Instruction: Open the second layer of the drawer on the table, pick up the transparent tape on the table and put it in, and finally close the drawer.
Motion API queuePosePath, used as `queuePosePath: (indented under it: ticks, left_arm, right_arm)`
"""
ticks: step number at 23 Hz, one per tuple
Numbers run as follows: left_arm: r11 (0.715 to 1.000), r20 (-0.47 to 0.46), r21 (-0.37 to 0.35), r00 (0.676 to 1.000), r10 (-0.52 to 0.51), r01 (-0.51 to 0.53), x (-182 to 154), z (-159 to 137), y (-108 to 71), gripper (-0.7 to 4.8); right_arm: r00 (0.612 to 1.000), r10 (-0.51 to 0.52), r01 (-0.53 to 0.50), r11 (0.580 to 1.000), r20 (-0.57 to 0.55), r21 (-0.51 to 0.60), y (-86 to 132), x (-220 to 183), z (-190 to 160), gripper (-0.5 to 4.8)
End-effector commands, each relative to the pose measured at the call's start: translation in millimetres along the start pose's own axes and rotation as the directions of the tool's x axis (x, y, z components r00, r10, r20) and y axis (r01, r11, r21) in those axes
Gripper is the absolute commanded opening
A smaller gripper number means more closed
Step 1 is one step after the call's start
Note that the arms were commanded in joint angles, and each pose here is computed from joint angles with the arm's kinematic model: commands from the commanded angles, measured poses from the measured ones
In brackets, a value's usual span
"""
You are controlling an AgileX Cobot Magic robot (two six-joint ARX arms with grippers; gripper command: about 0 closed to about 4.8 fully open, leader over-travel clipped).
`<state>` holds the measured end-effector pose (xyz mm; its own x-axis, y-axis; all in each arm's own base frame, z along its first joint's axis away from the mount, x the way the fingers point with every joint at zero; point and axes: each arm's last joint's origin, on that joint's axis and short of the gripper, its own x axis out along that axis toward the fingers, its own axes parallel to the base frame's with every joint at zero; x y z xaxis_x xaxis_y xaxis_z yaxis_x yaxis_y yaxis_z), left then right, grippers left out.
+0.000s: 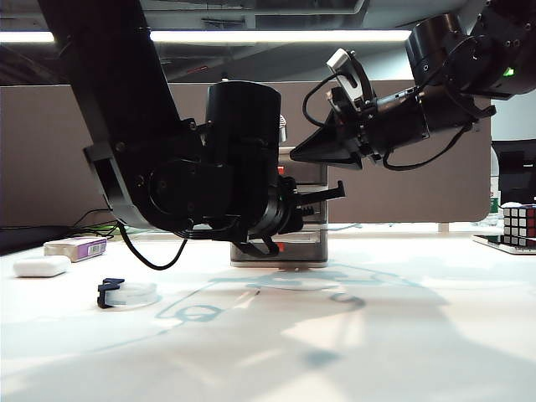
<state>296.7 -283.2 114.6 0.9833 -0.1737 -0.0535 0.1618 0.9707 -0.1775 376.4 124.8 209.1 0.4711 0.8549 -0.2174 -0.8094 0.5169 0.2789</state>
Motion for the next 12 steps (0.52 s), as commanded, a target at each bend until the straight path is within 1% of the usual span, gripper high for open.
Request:
queuePosePath:
  ticks: [1,6,12]
  left_arm:
    - [1.000,-0.028,0.020,1.000,-0.009,0.010,-1.8,-3.5,-1.7,-0.06]
    - [0.999,-0.034,0.022,0.999,-0.032,0.033,-4.8,-4.7,-6.0,-0.06]
    - [0.999,-0.048,0.030,0.998,-0.034,0.035,-10.1,-8.0,-4.8,-0.06]
  right_arm:
    - [0.998,-0.067,0.068,0.998,0.012,-0.009,-2.6,-0.7,1.8,-0.05]
    - [0.992,-0.127,0.128,0.992,0.019,-0.010,-4.4,-0.9,2.1,-0.05]
    - [0.991,-0.129,0.129,0.992,0.019,-0.010,-4.4,-0.9,2.1,-0.05]
